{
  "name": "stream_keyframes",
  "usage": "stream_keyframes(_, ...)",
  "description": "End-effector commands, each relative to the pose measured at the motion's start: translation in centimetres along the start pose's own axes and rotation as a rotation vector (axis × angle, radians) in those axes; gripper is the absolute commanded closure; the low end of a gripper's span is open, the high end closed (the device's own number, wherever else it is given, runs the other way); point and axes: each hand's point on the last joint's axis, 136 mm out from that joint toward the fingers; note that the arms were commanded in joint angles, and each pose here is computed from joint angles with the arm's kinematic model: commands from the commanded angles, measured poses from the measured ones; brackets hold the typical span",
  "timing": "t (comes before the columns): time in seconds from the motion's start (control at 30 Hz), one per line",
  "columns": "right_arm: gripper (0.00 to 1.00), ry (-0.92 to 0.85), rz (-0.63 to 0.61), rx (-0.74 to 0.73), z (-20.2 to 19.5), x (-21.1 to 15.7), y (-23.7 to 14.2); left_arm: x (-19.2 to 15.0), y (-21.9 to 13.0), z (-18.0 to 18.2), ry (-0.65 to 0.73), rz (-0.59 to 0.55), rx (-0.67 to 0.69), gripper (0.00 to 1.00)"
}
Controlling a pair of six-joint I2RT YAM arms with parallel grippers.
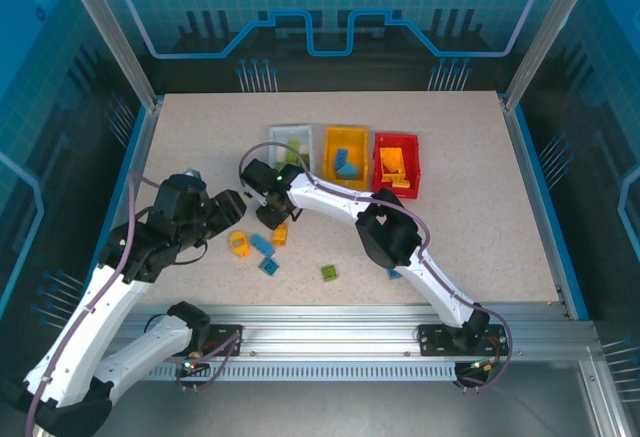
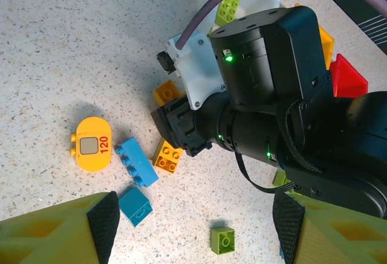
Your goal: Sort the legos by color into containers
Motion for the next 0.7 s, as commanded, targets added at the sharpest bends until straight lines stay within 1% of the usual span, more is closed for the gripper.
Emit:
stream_keyframes(0.0,0.62,0.018,-0.02,-0.032,-1.1,0.5,-1.1,-0.6,0.6,-0.3,-0.021,0.032,-0.024,0.28)
stream_keyframes(0.1,0.65,0.044,-0.105,-0.063,-1.8,1.6,-4.4,-1.1,1.1,-1.8,-0.012,0.069,-0.101,0.27)
stream_keyframes(0.2,0.67,0.106,-0.226,-0.106,-3.6,2.5,-9.7,-1.9,1.9,-4.3,0.0,0.135,-0.208,0.27)
stream_keyframes(0.3,0.67,0.219,-0.309,-0.146,-6.5,1.3,-14.0,-2.4,2.7,-6.5,0.031,0.18,-0.277,0.27)
stream_keyframes(0.37,0.68,0.324,-0.327,-0.174,-9.3,-0.6,-15.9,-2.9,3.4,-8.0,0.063,0.205,-0.301,0.27)
stream_keyframes(0.43,0.69,0.455,-0.332,-0.188,-12.7,-3.4,-17.0,-3.6,4.2,-10.1,0.115,0.224,-0.329,0.26)
stream_keyframes(0.53,0.69,0.65,-0.304,-0.215,-17.7,-8.2,-17.3,-5.1,5.5,-13.7,0.208,0.24,-0.36,0.26)
stream_keyframes(0.67,0.68,0.857,-0.233,-0.274,-23.5,-13.4,-17.1,-7.2,7.4,-17.8,0.299,0.257,-0.389,0.27)
Point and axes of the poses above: each hand's point on the last joint's axis, 136 mm out from that joint toward the fingers, its own y axis out along the fingers, its own z axis along the line the jaws close on, x = y × z, and after that the axes turned 1 degree about -y, right-handed
